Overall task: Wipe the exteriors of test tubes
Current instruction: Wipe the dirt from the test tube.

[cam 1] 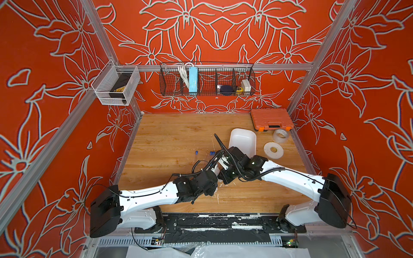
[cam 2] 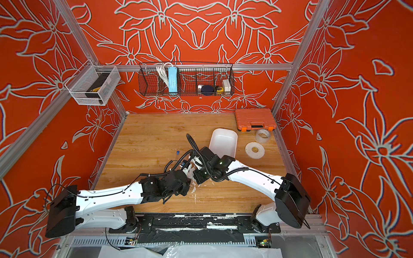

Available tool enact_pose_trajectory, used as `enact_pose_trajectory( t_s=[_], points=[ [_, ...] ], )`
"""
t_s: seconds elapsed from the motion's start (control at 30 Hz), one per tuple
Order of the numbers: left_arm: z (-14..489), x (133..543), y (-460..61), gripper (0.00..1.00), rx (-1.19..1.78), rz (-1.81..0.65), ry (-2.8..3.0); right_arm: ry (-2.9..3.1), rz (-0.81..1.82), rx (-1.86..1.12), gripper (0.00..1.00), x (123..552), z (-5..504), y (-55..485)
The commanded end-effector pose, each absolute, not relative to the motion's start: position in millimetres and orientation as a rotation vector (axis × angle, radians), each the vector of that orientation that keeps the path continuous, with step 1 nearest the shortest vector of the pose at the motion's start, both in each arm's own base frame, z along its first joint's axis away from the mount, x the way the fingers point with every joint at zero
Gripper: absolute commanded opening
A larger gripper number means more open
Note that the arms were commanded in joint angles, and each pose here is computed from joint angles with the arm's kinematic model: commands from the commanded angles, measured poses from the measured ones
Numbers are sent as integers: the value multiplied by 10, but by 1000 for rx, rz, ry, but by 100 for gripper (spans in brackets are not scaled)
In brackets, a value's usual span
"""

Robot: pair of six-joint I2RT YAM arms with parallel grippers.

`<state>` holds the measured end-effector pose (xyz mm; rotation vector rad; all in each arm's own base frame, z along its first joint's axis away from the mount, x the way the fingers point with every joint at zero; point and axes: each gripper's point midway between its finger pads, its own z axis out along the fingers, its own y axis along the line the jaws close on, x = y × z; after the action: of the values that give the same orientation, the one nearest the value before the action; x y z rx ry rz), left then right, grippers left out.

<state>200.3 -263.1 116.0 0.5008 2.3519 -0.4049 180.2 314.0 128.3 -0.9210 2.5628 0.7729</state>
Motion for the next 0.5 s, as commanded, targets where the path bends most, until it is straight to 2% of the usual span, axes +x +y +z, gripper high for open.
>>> enact_pose_trajectory(
  t_s=[0.0,0.27,0.47],
  points=[
    [1226,2030,-2670,6,479,-402,2336,2537,806,-874,0,1852,1388,3232],
    [1204,2004,-2667,6,494,-399,2336,2503,836,-855,0,1915,1482,3322],
    [1269,2000,-2655,6,489,-410,2324,2536,754,-864,0,1985,1359,3292]
  ],
)
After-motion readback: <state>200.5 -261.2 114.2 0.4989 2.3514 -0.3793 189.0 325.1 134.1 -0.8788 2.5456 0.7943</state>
